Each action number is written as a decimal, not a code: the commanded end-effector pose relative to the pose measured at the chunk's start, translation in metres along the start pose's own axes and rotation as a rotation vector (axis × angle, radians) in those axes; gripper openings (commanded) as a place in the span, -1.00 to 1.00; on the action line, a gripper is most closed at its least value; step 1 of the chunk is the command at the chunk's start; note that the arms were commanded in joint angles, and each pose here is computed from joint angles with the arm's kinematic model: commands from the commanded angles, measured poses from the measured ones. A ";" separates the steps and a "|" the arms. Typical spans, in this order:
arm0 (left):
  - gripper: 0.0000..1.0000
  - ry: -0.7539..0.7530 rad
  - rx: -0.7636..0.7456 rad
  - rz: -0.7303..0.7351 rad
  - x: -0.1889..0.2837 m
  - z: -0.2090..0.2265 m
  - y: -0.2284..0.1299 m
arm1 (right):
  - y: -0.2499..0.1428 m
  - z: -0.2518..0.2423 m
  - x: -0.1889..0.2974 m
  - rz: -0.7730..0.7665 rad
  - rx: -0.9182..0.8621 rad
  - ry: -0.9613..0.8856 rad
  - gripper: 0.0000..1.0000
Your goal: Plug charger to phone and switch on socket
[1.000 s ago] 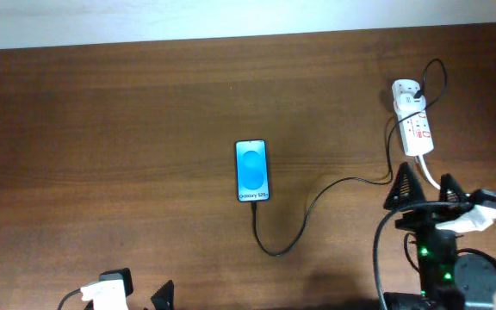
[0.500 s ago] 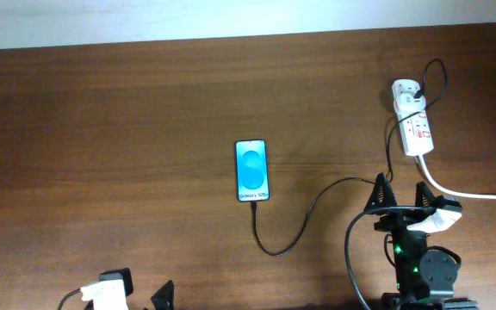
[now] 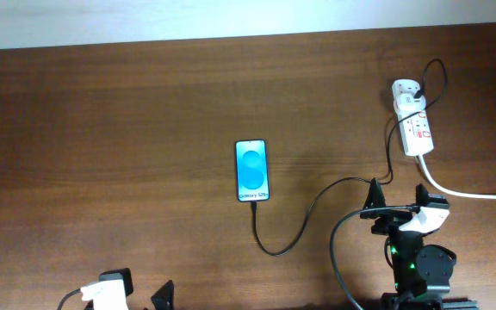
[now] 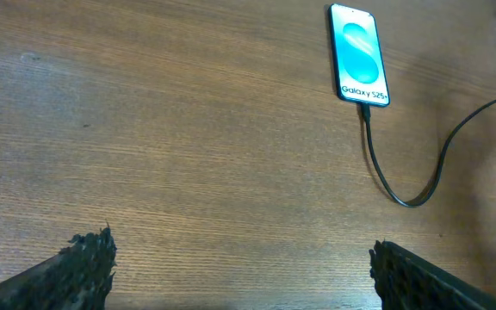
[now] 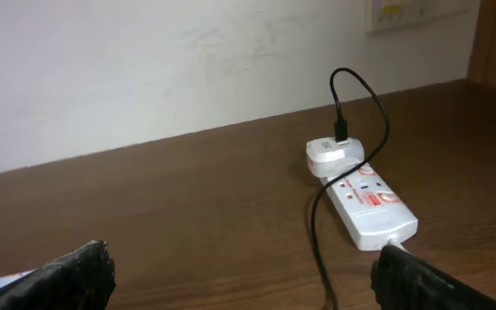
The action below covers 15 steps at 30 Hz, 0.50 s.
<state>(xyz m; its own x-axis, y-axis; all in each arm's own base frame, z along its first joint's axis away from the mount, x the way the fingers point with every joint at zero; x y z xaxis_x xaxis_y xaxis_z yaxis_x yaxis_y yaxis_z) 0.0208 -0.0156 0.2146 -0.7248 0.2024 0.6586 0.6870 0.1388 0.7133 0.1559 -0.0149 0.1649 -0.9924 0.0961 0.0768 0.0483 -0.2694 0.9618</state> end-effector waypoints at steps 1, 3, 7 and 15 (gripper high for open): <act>0.98 -0.014 -0.005 -0.003 0.001 -0.001 0.000 | -0.002 0.001 0.000 0.003 0.075 0.008 0.97; 0.98 -0.014 -0.005 -0.003 0.001 -0.001 0.000 | -0.003 0.001 0.000 0.004 0.102 0.012 0.97; 0.98 -0.014 -0.005 -0.003 0.001 -0.001 0.000 | -0.004 0.005 0.000 0.008 0.126 0.033 0.97; 0.98 -0.014 -0.005 -0.003 0.001 -0.001 0.000 | -0.004 0.005 0.000 0.008 0.123 0.033 0.97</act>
<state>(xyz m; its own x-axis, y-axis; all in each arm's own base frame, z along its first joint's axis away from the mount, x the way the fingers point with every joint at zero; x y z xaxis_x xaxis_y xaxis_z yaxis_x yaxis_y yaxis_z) 0.0208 -0.0156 0.2146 -0.7248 0.2024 0.6586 0.6870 0.1388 0.7133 0.1562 -0.0107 0.1649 -0.9946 0.0696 0.0772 0.0653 -0.1591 0.9851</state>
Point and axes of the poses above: each gripper's point midway between its finger pads, its own x axis back along the fingers, its own z axis along the line the jaws close on, y = z × x, the point moved 9 cm from there along x, back along the fingers, and after that the axes turned 5 degrees about -x, right-handed, at the moved point
